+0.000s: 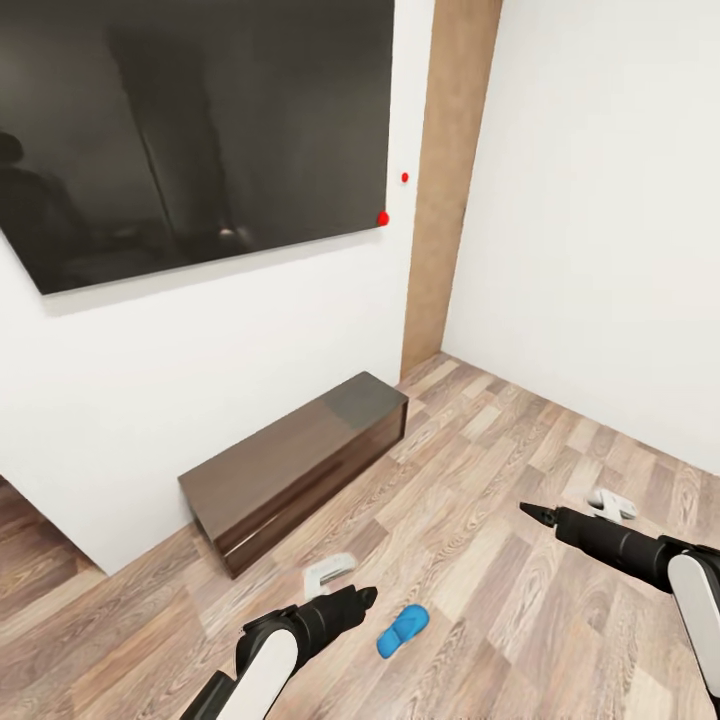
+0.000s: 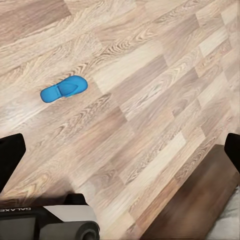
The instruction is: In the bedroom, move the book from the bed onto either nightstand, and place the two sandals side by side next to the bed.
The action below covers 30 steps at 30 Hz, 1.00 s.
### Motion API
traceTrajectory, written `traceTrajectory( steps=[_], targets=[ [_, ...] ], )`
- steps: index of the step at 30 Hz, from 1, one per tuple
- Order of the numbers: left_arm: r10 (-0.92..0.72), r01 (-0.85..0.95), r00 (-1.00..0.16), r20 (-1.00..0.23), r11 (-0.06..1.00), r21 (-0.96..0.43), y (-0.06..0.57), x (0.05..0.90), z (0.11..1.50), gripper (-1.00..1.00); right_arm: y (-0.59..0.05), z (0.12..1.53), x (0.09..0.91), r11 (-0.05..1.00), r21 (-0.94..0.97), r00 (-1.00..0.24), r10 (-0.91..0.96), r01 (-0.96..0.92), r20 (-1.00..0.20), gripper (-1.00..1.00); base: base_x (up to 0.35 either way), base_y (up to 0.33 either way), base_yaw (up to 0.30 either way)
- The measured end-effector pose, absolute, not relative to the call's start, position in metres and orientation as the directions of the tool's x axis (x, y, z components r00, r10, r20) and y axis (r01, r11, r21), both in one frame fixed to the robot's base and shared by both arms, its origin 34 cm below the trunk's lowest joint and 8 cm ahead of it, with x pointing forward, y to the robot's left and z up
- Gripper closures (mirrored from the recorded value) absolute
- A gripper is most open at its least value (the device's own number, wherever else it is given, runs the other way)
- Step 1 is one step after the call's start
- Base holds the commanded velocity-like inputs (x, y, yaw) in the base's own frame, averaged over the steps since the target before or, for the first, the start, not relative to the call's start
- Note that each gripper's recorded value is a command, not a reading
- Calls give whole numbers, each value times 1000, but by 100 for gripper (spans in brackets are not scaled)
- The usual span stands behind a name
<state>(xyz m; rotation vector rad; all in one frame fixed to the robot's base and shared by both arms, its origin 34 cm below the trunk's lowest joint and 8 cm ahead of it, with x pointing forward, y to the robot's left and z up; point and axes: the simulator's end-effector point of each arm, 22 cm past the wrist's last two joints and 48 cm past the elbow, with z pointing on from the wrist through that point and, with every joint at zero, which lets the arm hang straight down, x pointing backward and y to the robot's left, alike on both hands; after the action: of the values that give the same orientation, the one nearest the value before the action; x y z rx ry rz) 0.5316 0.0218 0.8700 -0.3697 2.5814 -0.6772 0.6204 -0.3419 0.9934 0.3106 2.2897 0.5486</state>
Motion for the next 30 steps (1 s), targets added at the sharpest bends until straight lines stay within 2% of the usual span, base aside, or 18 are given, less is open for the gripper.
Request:
traceTrajectory(
  steps=[30],
  targets=[
    [-362,-141,-863,-352,843,-520,22,533,872,-100,-347,982,627,865,493,-698,408,90,-588,-100,0,0,-286]
  ],
)
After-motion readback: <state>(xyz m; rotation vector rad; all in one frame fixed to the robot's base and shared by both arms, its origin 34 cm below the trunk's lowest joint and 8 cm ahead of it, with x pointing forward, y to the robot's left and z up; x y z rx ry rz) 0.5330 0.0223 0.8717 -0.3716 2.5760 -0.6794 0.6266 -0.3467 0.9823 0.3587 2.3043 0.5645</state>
